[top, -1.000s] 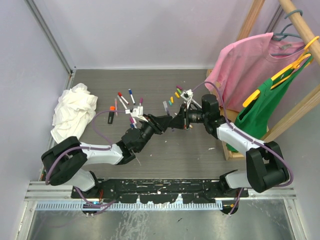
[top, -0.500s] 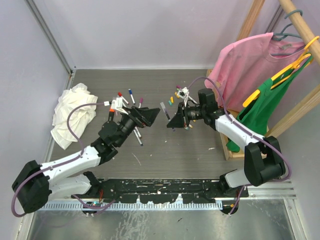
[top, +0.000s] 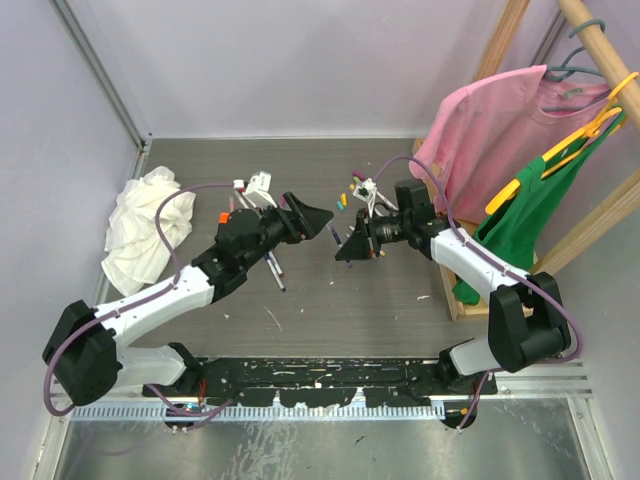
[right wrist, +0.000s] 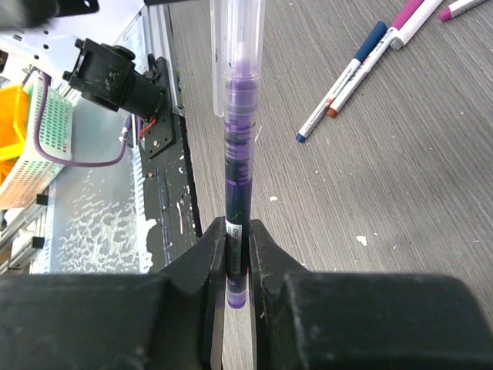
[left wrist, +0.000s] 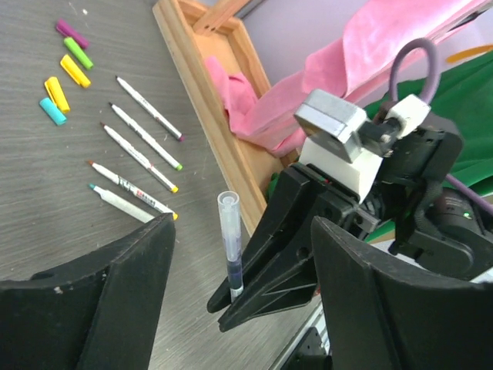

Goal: Open the pen caps
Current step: Open the pen cap from the pen.

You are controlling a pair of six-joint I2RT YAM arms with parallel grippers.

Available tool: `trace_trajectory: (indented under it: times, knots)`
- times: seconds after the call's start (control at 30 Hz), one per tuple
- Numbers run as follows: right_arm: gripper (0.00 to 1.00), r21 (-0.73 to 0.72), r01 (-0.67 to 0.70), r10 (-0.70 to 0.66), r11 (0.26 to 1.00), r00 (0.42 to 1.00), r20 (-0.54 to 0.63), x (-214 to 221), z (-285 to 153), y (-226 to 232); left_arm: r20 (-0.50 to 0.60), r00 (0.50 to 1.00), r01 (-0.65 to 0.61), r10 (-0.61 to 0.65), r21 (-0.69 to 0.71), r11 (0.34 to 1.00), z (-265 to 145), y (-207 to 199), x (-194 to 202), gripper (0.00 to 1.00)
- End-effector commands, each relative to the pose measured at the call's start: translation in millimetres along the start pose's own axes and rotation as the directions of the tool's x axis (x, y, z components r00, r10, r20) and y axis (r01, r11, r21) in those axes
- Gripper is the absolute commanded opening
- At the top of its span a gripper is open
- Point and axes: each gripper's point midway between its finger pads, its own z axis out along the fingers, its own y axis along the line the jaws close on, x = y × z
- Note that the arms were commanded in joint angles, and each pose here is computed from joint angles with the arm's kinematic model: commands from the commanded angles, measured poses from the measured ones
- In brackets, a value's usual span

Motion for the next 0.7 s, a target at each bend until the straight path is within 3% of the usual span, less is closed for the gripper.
trace_trajectory:
  times: [0.0, 0.37, 0.57, 0.67]
  knots:
    - [0.01, -0.023, 0.076, -0.076, 0.997, 0.997, 0.029, -20, -3, 9, -0.021, 0.999, 0.026, -0.025, 0.040, 0.999, 12, -17, -5, 0.68]
    - [0.01, -0.019, 0.079, -0.079, 0.997, 0.997, 0.027, -20, -3, 9, -0.086, 0.994, 0.070, -0.068, 0.018, 0.997, 37, -6, 12, 0.34]
    - [0.01, -0.014, 0.077, -0.076, 0.997, 0.997, 0.024, -19, -3, 7, -0.076, 0.995, 0.067, -0.066, 0.011, 0.998, 37, -3, 7, 0.01]
    - [0.01, -0.012, 0.070, -0.069, 0.998, 0.997, 0.021, -17, -2, 5, -0.044, 0.998, 0.046, -0.046, 0.016, 0.999, 38, -3, -8, 0.00]
